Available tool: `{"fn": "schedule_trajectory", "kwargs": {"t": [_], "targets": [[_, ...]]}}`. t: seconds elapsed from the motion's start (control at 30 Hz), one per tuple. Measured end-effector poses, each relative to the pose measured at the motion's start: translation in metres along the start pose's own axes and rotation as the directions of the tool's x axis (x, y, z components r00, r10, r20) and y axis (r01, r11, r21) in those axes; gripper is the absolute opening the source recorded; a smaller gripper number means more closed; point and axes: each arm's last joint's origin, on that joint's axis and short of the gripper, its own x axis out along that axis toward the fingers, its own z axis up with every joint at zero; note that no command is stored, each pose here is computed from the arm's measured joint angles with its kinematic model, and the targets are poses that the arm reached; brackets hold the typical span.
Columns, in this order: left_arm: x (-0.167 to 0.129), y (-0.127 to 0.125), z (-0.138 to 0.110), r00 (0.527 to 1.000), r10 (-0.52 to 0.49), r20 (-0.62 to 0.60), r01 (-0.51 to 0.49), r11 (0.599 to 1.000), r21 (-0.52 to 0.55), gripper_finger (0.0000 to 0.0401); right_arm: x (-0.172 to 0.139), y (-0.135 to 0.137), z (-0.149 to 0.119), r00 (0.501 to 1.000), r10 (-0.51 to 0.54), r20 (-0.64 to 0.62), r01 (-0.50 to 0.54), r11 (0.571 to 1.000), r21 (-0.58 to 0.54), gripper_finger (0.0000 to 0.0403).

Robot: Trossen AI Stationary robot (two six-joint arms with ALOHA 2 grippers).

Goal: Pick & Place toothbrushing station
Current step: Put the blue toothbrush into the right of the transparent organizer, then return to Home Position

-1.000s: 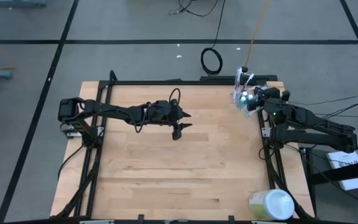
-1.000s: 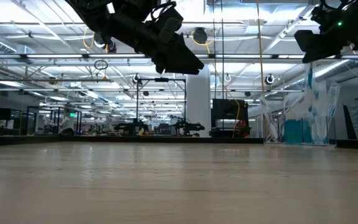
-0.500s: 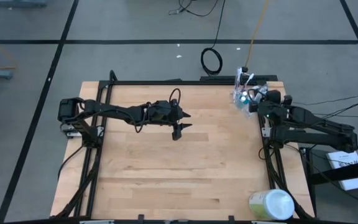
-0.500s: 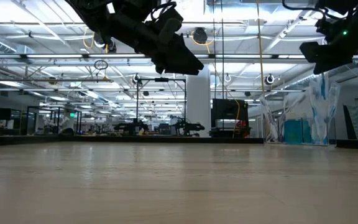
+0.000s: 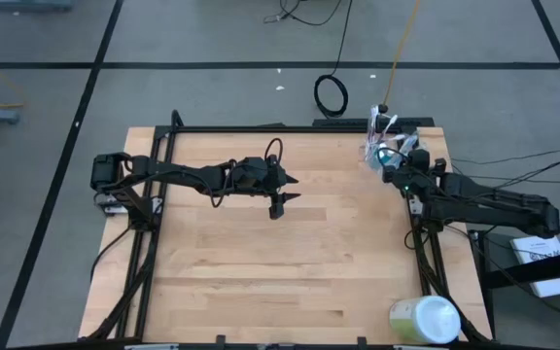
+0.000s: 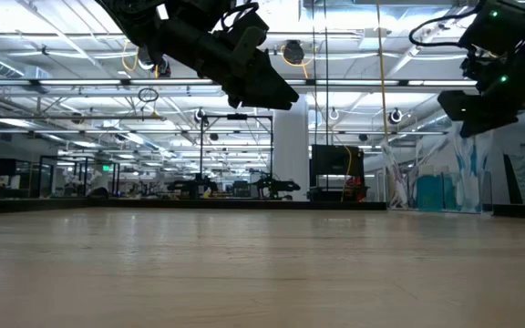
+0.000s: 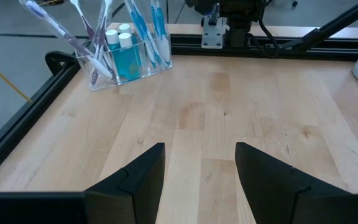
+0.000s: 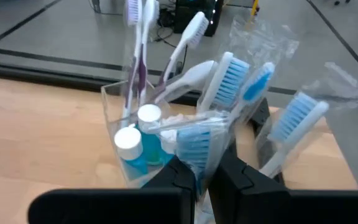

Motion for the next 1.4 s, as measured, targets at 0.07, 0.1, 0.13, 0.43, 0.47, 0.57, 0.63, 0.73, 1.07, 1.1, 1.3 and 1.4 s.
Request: {"fn": "schedule_trajectory", "kwargs": {"t": [0.07,0.1,0.13,0.43,0.47,0.57,0.63,0.73,1.07,1.1,1.3,1.4], "targets": [[0.0,0.0,0.0,1.0,0.0,0.0,0.0,1.0,0.0,0.02,0.001,0.002,-0.001,1.0,0.007,0.006,-0.007,1.0,0.007,0.0015],[0.0,0.0,0.0,1.0,0.0,0.0,0.0,1.0,0.0,0.02,0.002,0.002,-0.002,1.0,0.009,0.008,-0.009,1.0,0.009,0.0015],[0.0,0.0,0.0,1.0,0.0,0.0,0.0,1.0,0.0,0.02,0.002,0.002,-0.002,1.0,0.01,0.01,-0.01,1.0,0.01,0.0015],[0.0,0.0,0.0,1.0,0.0,0.0,0.0,1.0,0.0,0.02,0.004,0.003,-0.004,1.0,0.012,0.011,-0.012,1.0,0.01,0.0049],[0.0,0.0,0.0,1.0,0.0,0.0,0.0,1.0,0.0,0.02,0.004,0.003,-0.005,1.0,0.012,0.009,-0.012,1.0,0.006,0.0059],[0.0,0.0,0.0,1.0,0.0,0.0,0.0,1.0,0.0,0.02,0.004,0.003,-0.004,1.0,-0.001,0.025,0.001,1.0,0.014,0.0094],[0.0,0.0,0.0,1.0,0.0,0.0,0.0,1.0,0.0,0.02,0.004,0.002,-0.003,0.998,-0.025,0.055,0.024,0.999,0.021,0.0117],[0.0,0.0,0.0,1.0,0.0,0.0,0.0,1.0,0.0,0.02,0.003,0.002,0.0,0.993,-0.05,0.103,0.049,0.999,0.013,0.0143],[0.0,0.0,0.0,1.0,0.0,-0.001,0.0,1.0,0.0,0.02,-0.002,0.008,0.016,0.979,0.008,0.203,0.001,0.999,-0.043,0.0184],[0.0,0.0,0.0,1.0,0.0,-0.001,0.0,1.0,0.0,0.02,-0.003,0.008,0.018,0.976,0.015,0.216,-0.005,0.999,-0.044,0.0186],[0.0,0.0,0.0,1.0,-0.001,-0.004,0.001,1.0,0.0,0.02,-0.01,0.008,0.035,0.944,0.008,0.329,0.013,0.998,-0.062,0.0189],[0.0,0.0,-0.001,1.0,-0.001,-0.015,0.001,1.0,0.0,0.02,-0.015,0.006,0.044,0.921,-0.035,0.389,0.071,0.994,-0.079,0.0188]]}}
